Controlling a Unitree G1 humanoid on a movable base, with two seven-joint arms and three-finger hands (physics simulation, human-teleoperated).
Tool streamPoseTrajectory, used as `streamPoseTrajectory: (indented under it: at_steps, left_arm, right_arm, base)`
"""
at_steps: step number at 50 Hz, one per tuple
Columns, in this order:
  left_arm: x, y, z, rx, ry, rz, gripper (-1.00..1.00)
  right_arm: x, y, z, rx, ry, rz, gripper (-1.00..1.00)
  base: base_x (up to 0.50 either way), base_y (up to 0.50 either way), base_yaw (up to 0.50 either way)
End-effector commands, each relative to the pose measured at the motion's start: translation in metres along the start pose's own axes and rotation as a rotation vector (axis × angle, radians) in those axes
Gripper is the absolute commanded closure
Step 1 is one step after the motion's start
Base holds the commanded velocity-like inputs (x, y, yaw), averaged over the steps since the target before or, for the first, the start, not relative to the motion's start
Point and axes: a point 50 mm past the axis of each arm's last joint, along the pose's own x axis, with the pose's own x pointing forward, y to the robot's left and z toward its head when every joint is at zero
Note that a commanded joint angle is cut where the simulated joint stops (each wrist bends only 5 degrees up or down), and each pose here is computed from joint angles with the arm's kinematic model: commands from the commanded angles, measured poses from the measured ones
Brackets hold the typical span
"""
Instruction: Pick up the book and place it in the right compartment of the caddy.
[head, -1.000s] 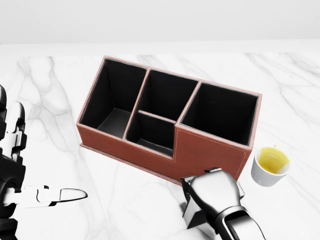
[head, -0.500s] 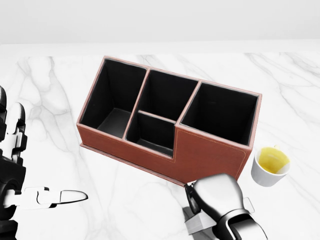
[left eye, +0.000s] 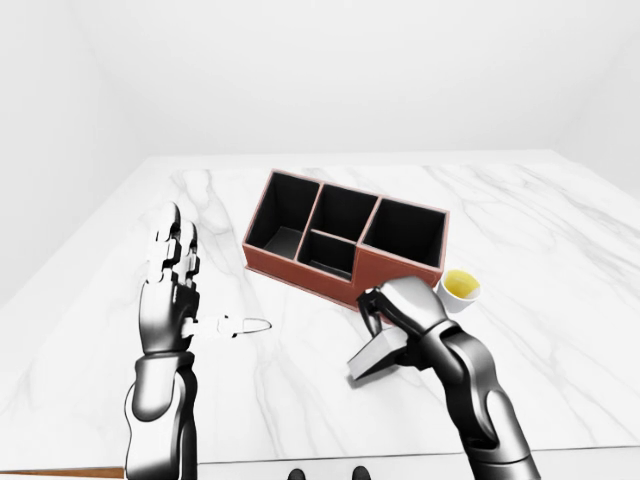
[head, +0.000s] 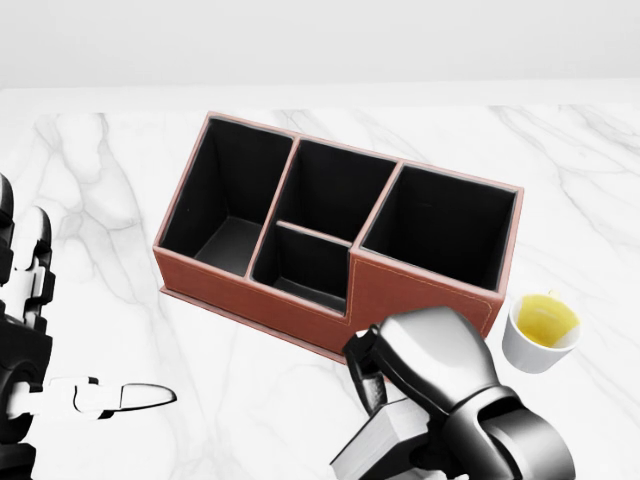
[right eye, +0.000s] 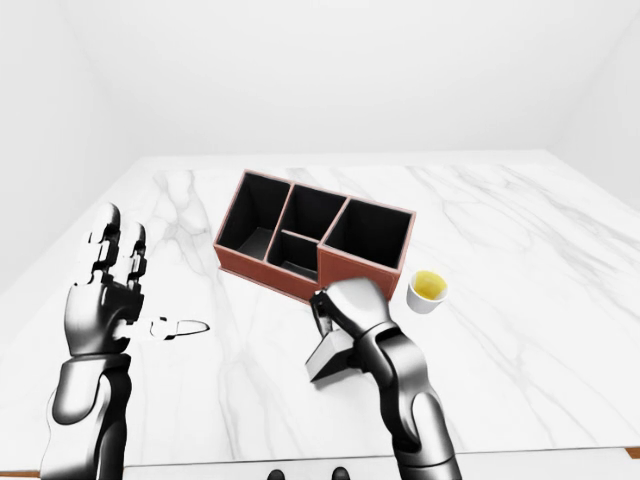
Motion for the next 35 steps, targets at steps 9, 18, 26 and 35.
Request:
streamPoseTrajectory:
  at_steps: [9,18,26,35]
  left_arm:
    - [-0.001,0.002,0.003,0.0,-0.008,0.003,-1.0]
    - [-0.002,0.003,0.004,-0.001,-0.012,0.005,-1.0]
    - [-0.004,0.003,0.005,-0.005,-0.013,0.008,-1.0]
    - [-0.006,0.003,0.005,-0.005,-0.013,0.011,-1.0]
  right_arm:
    - [-0.011,-0.061,0.035,0.05,-0.218,-0.163,1.0]
    - [-0.013,-0.091,0.049,0.026,-0.299,-0.31,1.0]
    - [-0.018,-0.115,0.062,0.0,-0.353,-0.468,1.0]
    - [-0.027,-0.133,0.075,-0.015,-0.428,-0.568,1.0]
  base:
    - [0.0,0.0,0.0]
    - [0.0,0.0,0.0]
    - [0.0,0.0,0.0]
    - [0.0,0.0,0.0]
